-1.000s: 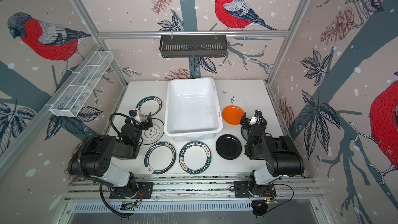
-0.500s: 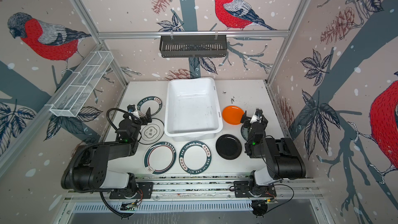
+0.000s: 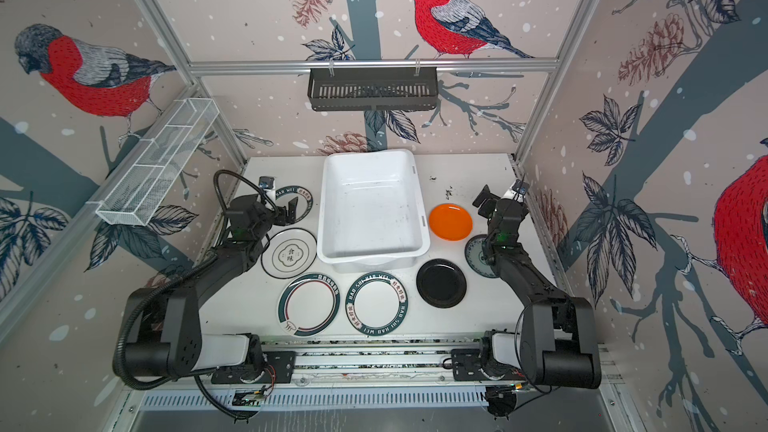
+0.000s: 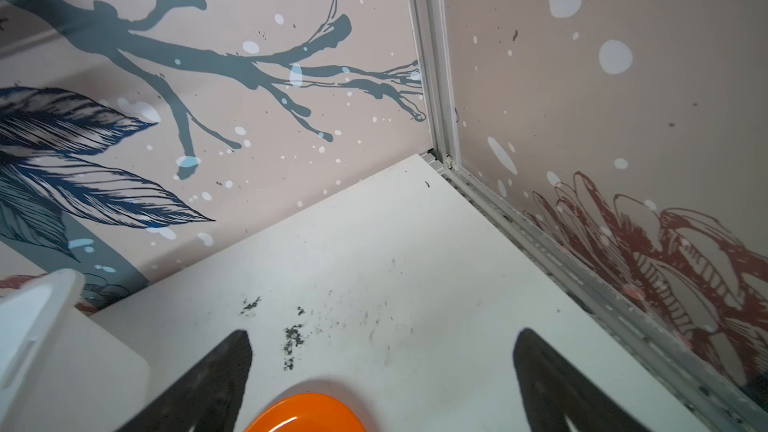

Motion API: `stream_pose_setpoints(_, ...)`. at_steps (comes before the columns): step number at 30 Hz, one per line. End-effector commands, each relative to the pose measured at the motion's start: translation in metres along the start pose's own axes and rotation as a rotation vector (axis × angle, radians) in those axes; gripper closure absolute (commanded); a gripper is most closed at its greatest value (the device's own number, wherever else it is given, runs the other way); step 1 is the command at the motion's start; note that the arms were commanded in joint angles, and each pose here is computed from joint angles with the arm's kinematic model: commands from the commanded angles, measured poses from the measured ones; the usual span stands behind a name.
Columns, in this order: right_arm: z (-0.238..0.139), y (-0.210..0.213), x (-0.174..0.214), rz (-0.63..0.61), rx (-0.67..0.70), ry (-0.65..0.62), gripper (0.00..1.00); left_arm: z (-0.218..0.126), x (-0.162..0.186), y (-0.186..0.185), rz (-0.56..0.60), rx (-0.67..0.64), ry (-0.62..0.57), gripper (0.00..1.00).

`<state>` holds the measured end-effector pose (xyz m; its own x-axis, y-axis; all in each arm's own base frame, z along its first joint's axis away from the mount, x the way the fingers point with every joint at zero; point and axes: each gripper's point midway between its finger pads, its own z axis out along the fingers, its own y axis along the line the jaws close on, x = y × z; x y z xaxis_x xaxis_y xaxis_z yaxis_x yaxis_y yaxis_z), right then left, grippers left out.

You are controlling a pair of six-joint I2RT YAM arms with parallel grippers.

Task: Place the plates into the plastic bin on the countertop
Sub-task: 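Move the right gripper down to the orange plate's edge while the left arm lifts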

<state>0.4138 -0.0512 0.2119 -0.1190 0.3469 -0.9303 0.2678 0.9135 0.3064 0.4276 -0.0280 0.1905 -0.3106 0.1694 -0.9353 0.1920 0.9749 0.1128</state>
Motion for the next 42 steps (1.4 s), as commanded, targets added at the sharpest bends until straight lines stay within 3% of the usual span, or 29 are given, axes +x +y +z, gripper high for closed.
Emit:
stream_pose_setpoints(1,0.006,0.010,0.026,0.093,-0.056,0.181,0.04,-0.005,0.024,-0.021,0.036,0.127,0.185,0.02)
stream_pose_setpoints(2,0.009,0.011,0.027,0.092,-0.054,0.207,0.05,-0.006,0.021,-0.023,0.037,0.143,0.193,0.02)
stream_pose_setpoints(4,0.015,0.011,0.031,0.097,-0.052,0.261,0.29,-0.012,0.013,-0.030,0.066,0.195,0.190,0.02)
stream_pose_setpoints(7,0.024,0.011,0.039,0.139,-0.059,0.342,0.23,-0.020,0.005,-0.039,0.087,0.250,0.212,0.02)
stream_pose_setpoints(21,0.050,0.006,0.103,0.215,-0.125,0.642,0.29,-0.054,-0.035,-0.049,0.108,0.336,0.240,0.02)
stream_pose_setpoints(42,0.044,-0.007,0.160,0.169,-0.129,0.914,0.35,-0.060,-0.033,-0.080,0.085,0.480,0.276,0.02)
